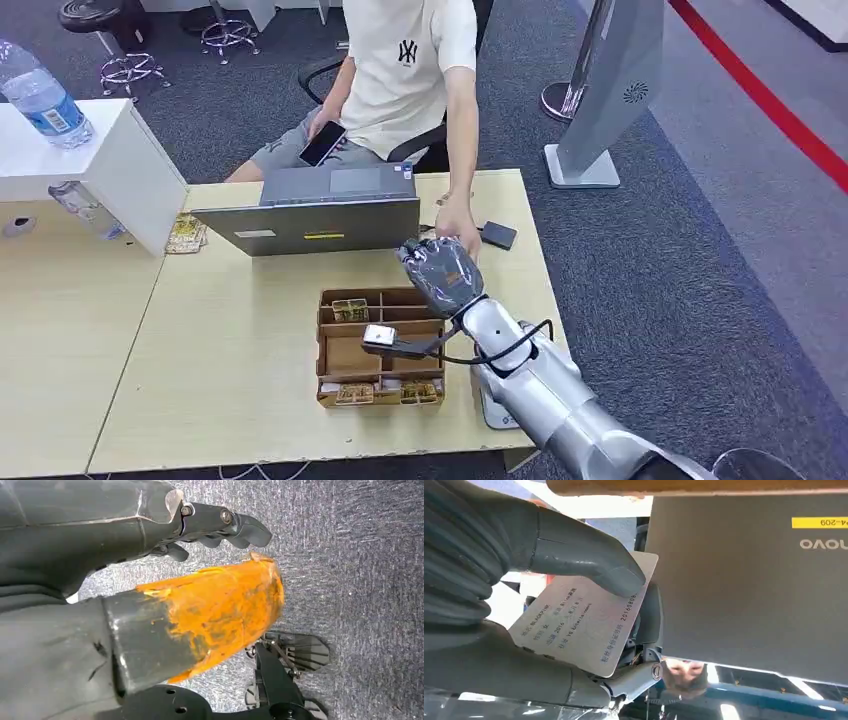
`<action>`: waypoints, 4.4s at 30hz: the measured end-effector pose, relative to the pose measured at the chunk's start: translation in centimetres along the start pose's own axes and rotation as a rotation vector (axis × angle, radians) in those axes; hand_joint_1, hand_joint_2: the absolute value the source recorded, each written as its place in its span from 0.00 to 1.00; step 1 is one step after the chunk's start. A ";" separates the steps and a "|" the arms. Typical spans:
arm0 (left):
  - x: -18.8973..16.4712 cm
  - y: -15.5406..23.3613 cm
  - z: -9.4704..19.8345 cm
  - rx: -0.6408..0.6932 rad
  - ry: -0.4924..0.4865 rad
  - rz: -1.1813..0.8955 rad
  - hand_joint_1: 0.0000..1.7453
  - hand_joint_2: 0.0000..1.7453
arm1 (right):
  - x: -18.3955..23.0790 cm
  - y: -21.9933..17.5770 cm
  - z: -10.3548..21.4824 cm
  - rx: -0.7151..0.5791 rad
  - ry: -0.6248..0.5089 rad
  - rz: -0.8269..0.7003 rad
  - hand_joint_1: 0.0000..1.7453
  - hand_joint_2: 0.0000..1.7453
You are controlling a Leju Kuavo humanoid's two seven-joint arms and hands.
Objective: Pass the card to the sensor for recognition and then transmit it.
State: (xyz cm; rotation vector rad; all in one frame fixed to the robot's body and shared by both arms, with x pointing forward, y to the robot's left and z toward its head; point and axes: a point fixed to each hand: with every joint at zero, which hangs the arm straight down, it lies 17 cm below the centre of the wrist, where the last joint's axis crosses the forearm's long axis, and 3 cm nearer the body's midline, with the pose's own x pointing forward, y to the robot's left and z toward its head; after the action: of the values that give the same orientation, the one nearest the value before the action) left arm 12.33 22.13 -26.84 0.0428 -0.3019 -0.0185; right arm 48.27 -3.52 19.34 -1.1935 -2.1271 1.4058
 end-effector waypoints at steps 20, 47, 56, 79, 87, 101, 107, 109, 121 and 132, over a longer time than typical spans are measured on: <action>-0.6 -0.2 0.1 0.002 -0.001 0.027 0.00 0.00 | -2.3 -3.4 1.7 -0.125 0.203 -0.277 1.00 1.00; -0.9 0.2 0.1 0.017 0.000 0.073 0.00 0.00 | -7.3 -7.0 5.4 -0.240 0.377 -0.530 1.00 1.00; -1.1 0.4 0.1 0.025 0.006 0.103 0.00 0.00 | -8.5 -5.0 7.7 -0.198 0.455 -0.721 1.00 1.00; -0.9 3.1 -0.1 0.085 -0.018 0.222 0.00 0.00 | -8.9 -1.8 17.2 -0.125 0.606 -1.182 1.00 1.00; -1.0 3.2 -0.1 0.093 -0.017 0.243 0.00 0.00 | -10.1 -1.7 19.8 -0.077 0.600 -1.244 1.00 1.00; -1.2 3.2 -0.1 0.098 -0.008 0.263 0.00 0.00 | -11.4 1.1 22.5 0.134 0.613 -1.075 1.00 1.00; -1.4 2.5 0.0 0.088 0.007 0.267 0.00 0.00 | -11.3 1.6 23.1 0.189 0.607 -1.043 1.00 1.00; -1.5 2.2 0.0 0.084 0.012 0.269 0.00 0.00 | -11.2 1.9 23.3 0.211 0.604 -1.039 1.00 1.00; -1.7 1.3 0.1 0.073 0.025 0.288 0.00 0.00 | -9.4 2.4 23.7 0.296 0.562 -1.090 1.00 1.00; -1.7 0.8 0.2 0.068 0.030 0.298 0.00 0.00 | -7.0 2.5 23.0 0.359 0.499 -1.021 1.00 1.00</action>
State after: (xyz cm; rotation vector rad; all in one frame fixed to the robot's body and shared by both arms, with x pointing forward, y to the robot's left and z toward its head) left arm 10.64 22.99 -27.13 0.0655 -0.2766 0.2880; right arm 38.52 -22.42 7.76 -0.1750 -1.6038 0.8219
